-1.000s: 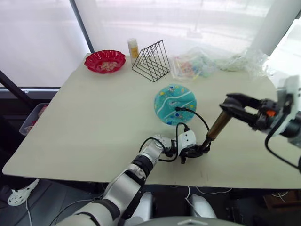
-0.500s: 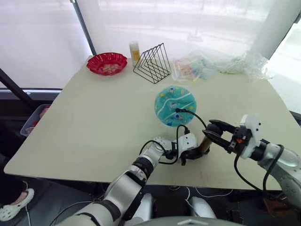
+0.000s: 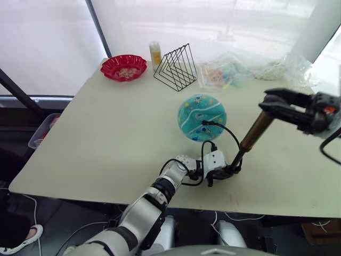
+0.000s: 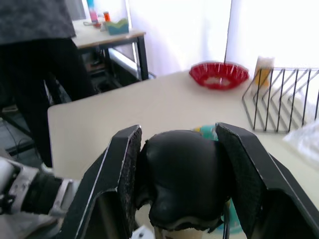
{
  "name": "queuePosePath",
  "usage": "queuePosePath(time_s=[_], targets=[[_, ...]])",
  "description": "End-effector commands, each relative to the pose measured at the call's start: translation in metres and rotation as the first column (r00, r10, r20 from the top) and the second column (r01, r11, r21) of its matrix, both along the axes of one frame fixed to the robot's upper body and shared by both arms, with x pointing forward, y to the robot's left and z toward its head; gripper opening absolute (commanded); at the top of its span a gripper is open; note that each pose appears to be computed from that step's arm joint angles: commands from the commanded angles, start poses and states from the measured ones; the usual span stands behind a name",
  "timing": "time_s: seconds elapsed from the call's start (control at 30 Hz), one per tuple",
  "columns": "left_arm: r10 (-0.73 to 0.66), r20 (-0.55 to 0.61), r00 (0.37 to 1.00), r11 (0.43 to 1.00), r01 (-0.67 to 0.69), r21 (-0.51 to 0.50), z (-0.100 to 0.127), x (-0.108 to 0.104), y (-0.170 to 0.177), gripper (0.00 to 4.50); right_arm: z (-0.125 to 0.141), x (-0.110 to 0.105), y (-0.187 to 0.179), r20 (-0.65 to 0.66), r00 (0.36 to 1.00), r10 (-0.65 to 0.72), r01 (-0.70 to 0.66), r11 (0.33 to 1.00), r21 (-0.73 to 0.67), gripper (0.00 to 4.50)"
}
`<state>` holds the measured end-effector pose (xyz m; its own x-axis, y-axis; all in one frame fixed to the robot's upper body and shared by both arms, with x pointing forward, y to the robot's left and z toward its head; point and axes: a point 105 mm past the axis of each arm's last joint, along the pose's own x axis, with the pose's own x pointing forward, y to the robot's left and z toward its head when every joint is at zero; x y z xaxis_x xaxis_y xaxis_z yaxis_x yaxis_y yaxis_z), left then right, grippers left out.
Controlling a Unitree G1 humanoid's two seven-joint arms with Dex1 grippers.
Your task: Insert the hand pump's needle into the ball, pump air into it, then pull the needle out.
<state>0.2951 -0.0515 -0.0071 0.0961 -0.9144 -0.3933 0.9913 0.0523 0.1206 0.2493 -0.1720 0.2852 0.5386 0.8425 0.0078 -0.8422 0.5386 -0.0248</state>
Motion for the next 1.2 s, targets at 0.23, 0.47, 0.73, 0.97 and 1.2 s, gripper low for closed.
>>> queuePosePath(time_s=[0.23,0.47,0.73,0.97,1.2], targets=[[0.052,-0.19,0.98,0.968,-0.003,0.252,-0.071,-0.032,0.041,1.07,-0.027,0.004,-0.004,0.034,0.995,-0.094,0.095,0.994,-0.05,1.9],[0.051,-0.188,0.981,0.968,-0.003,0.249,-0.071,-0.032,0.04,1.07,-0.141,0.004,0.0,-0.145,0.976,-0.161,0.141,0.98,-0.141,1.9],[0.046,-0.186,0.981,0.968,0.002,0.252,-0.072,-0.033,0.039,1.07,-0.203,0.006,0.008,-0.198,0.956,-0.218,0.187,0.969,-0.163,1.9],[0.037,-0.185,0.982,0.965,0.013,0.26,-0.072,-0.034,0.04,1.07,-0.169,0.012,0.008,-0.083,0.977,-0.196,0.188,0.978,-0.093,1.9],[0.032,-0.182,0.983,0.965,0.017,0.263,-0.072,-0.033,0.041,1.07,-0.029,0.0,-0.005,0.16,0.985,-0.064,0.06,0.998,0.03,1.9]])
